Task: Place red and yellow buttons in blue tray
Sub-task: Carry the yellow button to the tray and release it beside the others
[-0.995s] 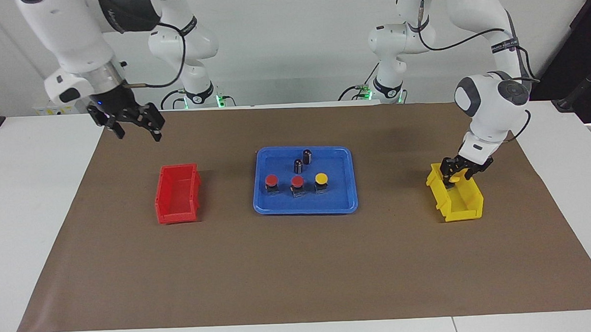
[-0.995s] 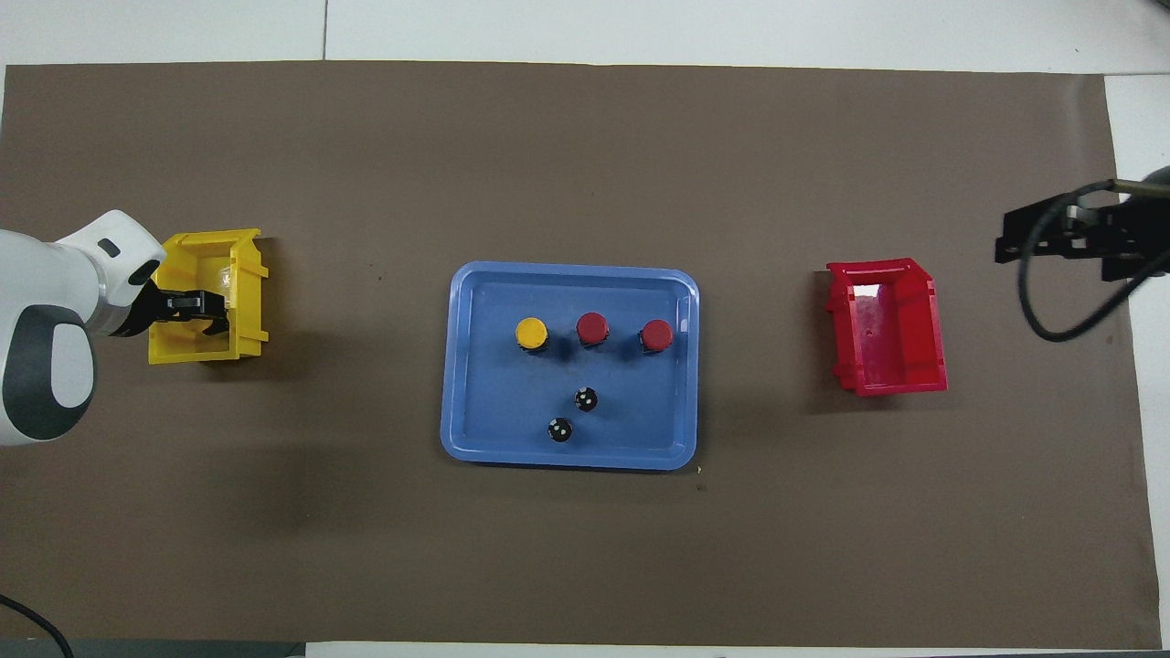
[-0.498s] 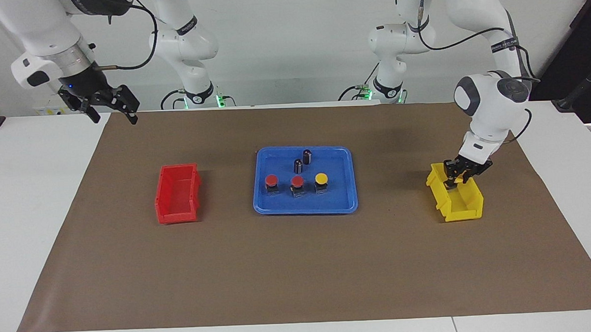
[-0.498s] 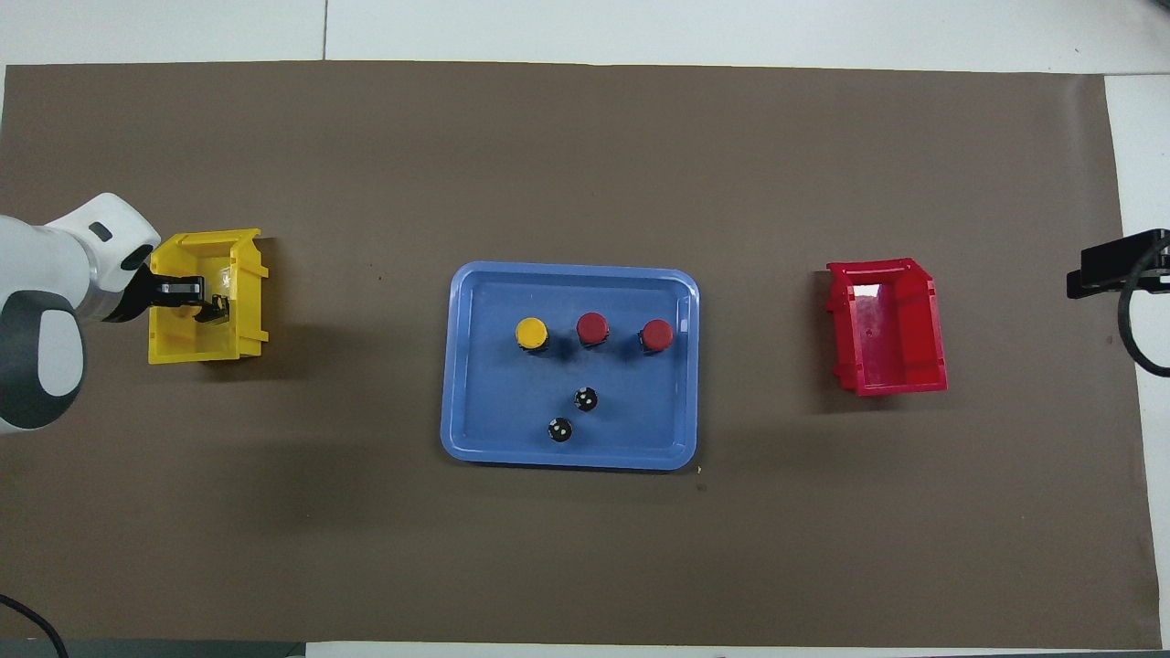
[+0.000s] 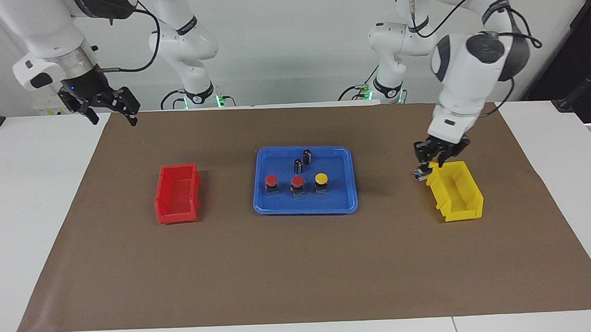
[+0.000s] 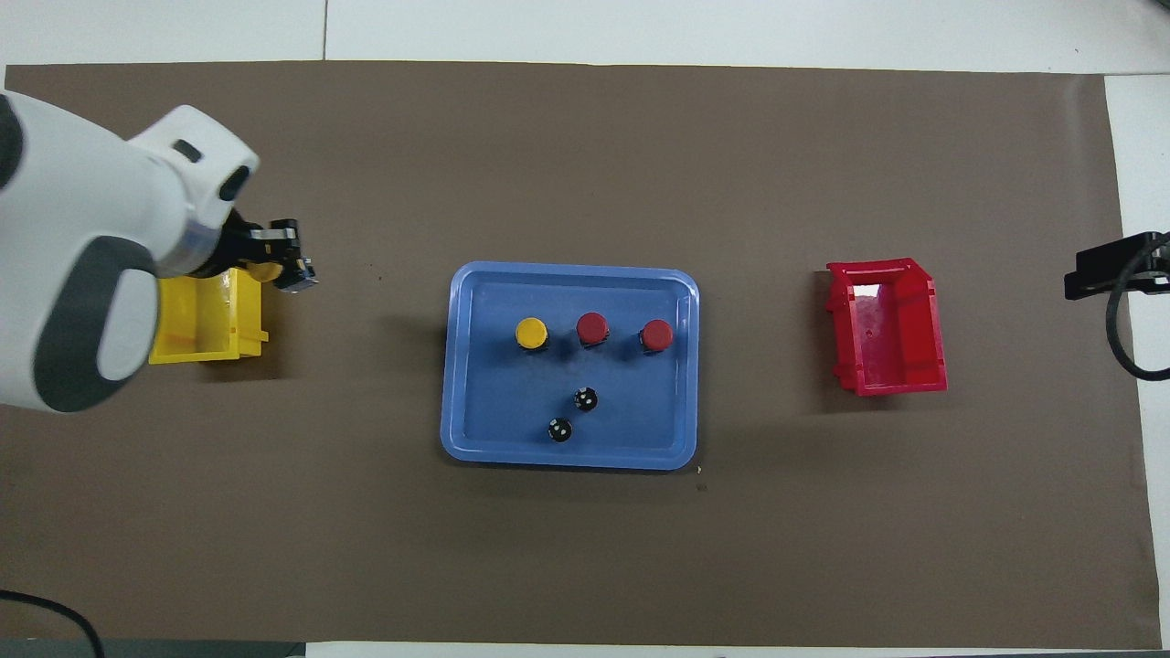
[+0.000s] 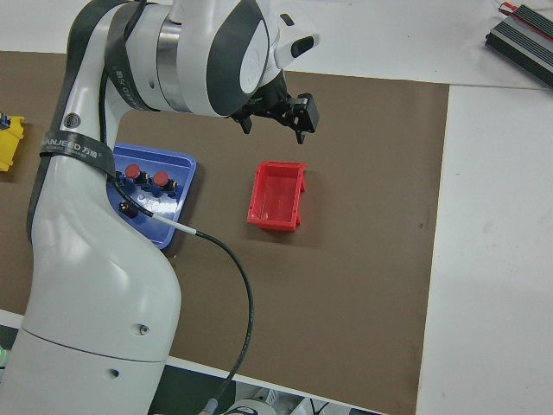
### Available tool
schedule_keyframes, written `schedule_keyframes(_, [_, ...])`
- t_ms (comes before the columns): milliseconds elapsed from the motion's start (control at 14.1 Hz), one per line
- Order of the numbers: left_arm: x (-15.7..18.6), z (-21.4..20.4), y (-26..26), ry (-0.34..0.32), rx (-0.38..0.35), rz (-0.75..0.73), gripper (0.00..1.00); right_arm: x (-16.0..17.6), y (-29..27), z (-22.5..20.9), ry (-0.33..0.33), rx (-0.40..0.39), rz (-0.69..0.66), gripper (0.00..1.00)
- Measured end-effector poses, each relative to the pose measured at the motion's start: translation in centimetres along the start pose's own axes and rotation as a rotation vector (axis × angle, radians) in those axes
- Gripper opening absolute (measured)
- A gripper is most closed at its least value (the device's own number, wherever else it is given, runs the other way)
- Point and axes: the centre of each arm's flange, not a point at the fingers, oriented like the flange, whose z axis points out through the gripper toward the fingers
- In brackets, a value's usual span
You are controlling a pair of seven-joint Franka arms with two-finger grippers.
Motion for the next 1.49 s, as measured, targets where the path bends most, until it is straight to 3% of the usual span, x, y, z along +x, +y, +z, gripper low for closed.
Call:
schedule_keyframes(142, [-2.6,3.2,5.6,-0.009,-0.002,0.002,0.41,0.0,0.0,0.0,-0.001,0.0,0.0,1.0])
schedule_keyframes(355, [-4.6,6.7,9.3,0.0,-0.019,0.003,0.41,0.0,0.0,0.0,-0.001,0.0,0.0,1.0])
schedule_keyframes(853, [-6.2,12.2,11.7,-0.012,-0.006,0.0,0.41,0.0,0.0,0.0,-0.001,-0.001,0.0,1.0])
schedule_keyframes(1066, [-6.4,12.5,12.1,-0.014,-0.004,0.008,0.41,0.0,0.0,0.0,-0.001,-0.001,0.0,1.0])
schedule_keyframes(1209, [-6.5,12.7,12.2,-0.019,0.0,0.016,0.56,0.0,0.0,0.0,-0.001,-0.001,0.0,1.0])
schedule_keyframes(1422, [-6.6,12.4,12.0,-0.034,0.012,0.031,0.89,0.0,0.0,0.0,-0.001,-0.001,0.0,1.0])
schedule_keyframes(1493, [-6.3,11.6,11.9,-0.036,0.015,0.032,0.89,0.0,0.0,0.0,-0.001,-0.001,0.0,1.0])
